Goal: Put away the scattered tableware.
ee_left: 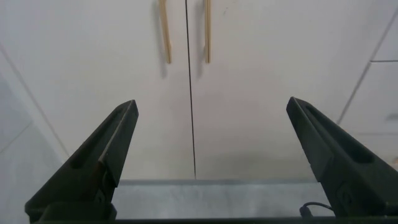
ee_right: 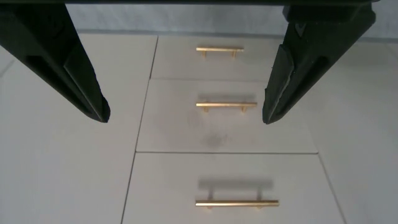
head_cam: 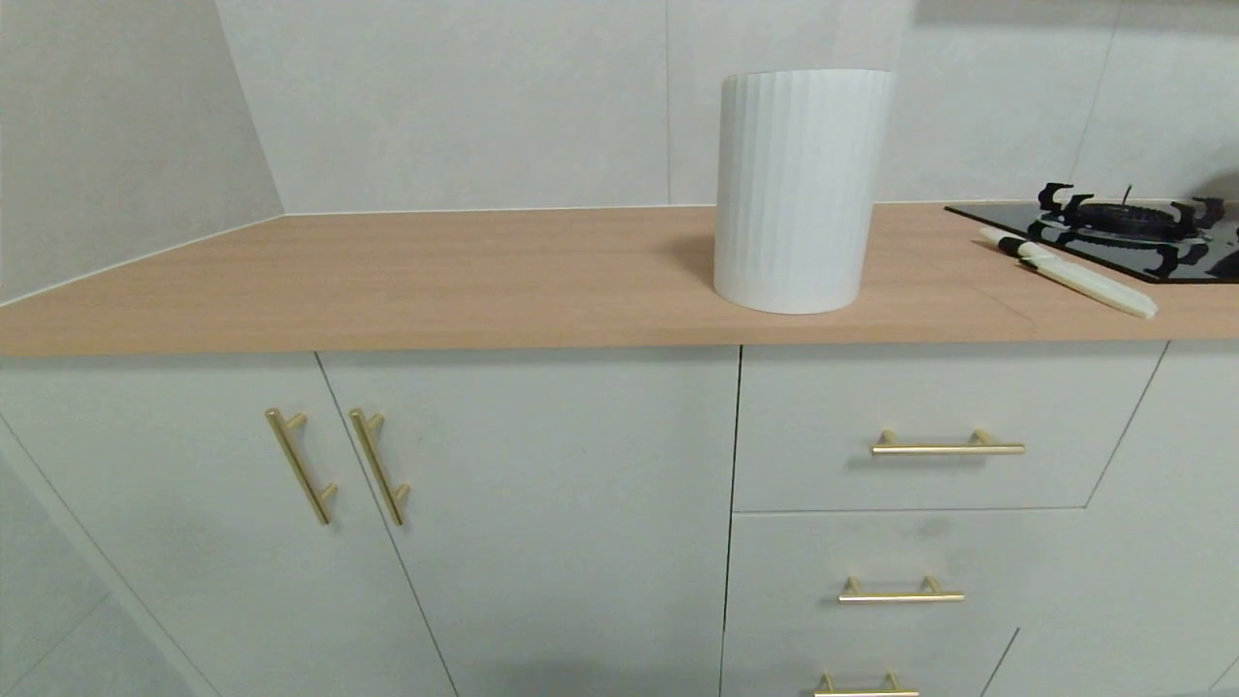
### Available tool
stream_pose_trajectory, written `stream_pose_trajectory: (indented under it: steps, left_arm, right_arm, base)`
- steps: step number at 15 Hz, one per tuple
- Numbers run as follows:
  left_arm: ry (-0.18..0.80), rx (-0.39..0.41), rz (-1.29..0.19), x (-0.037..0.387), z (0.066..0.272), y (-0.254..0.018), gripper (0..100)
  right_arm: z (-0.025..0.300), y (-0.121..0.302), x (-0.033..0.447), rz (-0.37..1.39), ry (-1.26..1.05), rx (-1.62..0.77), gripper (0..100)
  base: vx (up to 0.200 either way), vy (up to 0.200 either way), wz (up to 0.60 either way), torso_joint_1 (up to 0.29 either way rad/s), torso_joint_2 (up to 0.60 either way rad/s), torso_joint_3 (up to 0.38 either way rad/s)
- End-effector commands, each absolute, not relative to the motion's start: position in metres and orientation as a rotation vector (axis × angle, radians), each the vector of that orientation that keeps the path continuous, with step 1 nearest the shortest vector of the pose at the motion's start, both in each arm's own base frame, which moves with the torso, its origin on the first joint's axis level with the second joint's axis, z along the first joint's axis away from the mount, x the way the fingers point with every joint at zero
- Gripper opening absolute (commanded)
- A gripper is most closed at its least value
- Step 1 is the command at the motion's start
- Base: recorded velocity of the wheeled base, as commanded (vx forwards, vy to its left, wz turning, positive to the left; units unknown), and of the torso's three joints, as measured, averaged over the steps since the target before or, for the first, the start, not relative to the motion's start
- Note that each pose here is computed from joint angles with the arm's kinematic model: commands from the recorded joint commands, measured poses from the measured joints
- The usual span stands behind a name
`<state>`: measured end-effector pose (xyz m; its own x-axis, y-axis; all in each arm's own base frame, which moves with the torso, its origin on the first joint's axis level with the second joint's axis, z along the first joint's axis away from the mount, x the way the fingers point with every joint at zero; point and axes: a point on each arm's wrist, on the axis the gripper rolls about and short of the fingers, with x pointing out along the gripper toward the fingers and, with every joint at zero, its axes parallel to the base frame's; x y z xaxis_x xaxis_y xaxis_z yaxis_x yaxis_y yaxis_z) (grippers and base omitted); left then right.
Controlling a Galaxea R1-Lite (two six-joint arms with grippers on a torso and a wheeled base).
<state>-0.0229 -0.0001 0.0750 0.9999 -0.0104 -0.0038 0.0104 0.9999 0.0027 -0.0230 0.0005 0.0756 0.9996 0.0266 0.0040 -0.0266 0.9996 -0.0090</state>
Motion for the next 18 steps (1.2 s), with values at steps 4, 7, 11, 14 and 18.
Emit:
stream_pose_trajectory:
  steps: [4, 7, 11, 14, 18]
  left_arm:
    - [0.005, 0.003, -0.009, -0.0228, 0.075, -0.0001, 100]
    - [0.005, 0.002, -0.009, -0.0228, 0.075, -0.0001, 100]
    - [0.005, 0.003, -0.011, -0.0228, 0.075, -0.0001, 100]
    - [0.005, 0.003, -0.009, -0.0228, 0.075, -0.0001, 100]
    - [0.005, 0.003, -0.009, -0.0228, 0.075, -0.0001, 100]
  right_arm:
    - [0.0756, 0.0005, -0.0228, 0.029, -0.002, -0.009, 100]
    - [0.0756, 0.0006, -0.0228, 0.028, -0.002, -0.008, 100]
    - [0.0756, 0.0005, -0.0228, 0.029, -0.002, -0.008, 100]
    - [0.0756, 0.0005, -0.0228, 0.029, -0.002, -0.008, 100]
    - [0.0756, 0.0005, -0.0228, 0.029, -0.002, -0.006, 100]
  base:
    - [0.15, 0.0, 0.0, -0.004, 0.0, 0.002]
    - [0.0, 0.0, 0.0, 0.0, 0.0, 0.0]
    - [0.0, 0.0, 0.0, 0.0, 0.0, 0.0]
    - [0.0, -0.133, 0.0, 0.002, 0.0, 0.003]
    - [0.0, -0.2, 0.0, 0.006, 0.0, 0.001]
